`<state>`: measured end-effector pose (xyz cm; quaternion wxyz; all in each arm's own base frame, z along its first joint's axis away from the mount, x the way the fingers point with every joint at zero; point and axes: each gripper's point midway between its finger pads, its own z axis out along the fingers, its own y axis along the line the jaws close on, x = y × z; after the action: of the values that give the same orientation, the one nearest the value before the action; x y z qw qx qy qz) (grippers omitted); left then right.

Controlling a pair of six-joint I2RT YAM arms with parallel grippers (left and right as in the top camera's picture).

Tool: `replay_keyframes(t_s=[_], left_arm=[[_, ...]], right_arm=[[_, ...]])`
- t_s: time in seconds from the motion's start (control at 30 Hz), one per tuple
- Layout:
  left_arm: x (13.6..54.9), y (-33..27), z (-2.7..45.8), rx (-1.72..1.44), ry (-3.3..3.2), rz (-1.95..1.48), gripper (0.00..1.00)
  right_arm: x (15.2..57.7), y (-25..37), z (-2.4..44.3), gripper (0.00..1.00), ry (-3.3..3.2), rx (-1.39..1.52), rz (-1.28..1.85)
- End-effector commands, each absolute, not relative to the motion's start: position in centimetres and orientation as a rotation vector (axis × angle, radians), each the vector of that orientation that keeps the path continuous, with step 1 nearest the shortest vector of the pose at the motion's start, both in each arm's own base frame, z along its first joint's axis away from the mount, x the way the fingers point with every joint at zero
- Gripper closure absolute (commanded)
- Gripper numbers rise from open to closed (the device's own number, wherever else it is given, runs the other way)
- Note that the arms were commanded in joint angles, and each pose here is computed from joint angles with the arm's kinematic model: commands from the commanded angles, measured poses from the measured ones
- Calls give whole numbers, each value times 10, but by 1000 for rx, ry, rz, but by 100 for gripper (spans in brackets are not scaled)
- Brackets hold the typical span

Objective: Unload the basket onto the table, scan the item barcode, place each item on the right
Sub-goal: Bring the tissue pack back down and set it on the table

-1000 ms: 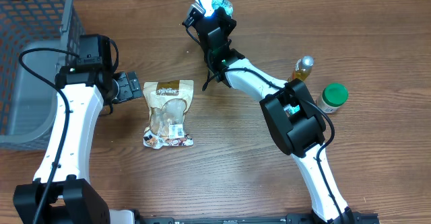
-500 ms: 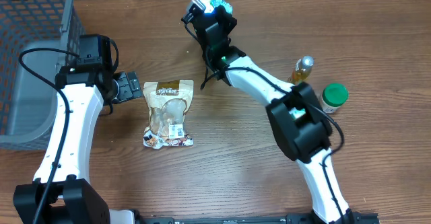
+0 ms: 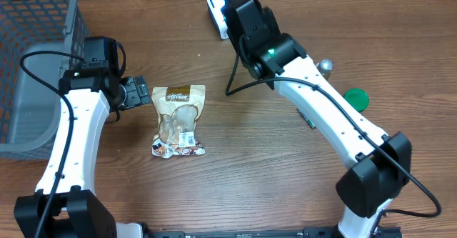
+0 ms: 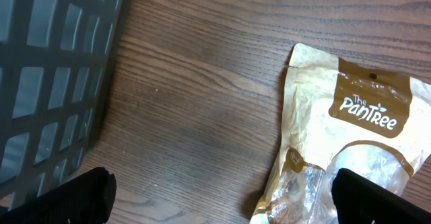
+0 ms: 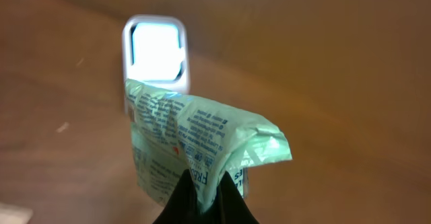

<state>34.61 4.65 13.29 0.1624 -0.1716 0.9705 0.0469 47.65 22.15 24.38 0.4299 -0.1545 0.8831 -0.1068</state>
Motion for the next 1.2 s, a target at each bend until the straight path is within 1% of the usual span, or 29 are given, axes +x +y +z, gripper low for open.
replay_keyframes(t_s=[0.0,0.17,0.27,0.37,0.57,0.73,0.8,0.83,0.9,0.93,1.03,1.17], left_arm=[[349,48,140,-474,2749,149,0],[349,48,140,-474,2749,150,0],[349,48,140,-474,2749,150,1],[349,48,140,-474,2749,150,0],[349,48,140,-474,2749,150,0],[349,48,140,-474,2749,150,0],[349,48,140,-474,2749,150,0],[349,48,140,-474,2749,150,0],[349,48,140,-474,2749,150,1],[349,48,140,-474,2749,150,0],[349,48,140,-474,2749,150,1],[349,48,140,-474,2749,150,0]], right_arm=[[446,232,239,96,2363,-146,39],[398,212,192,96,2677,17,112],[368,189,165,96,2849,129,60],[348,175,143,96,2958,153,10],[325,156,110,96,3062,169,-79],[319,153,97,96,3081,169,-98],[318,153,96,91,3084,169,-101],[318,153,96,86,3085,169,-102],[318,153,96,63,3084,169,-102],[318,153,96,58,3084,169,-102],[319,154,96,49,3079,169,-97],[325,157,96,49,3058,170,-75]])
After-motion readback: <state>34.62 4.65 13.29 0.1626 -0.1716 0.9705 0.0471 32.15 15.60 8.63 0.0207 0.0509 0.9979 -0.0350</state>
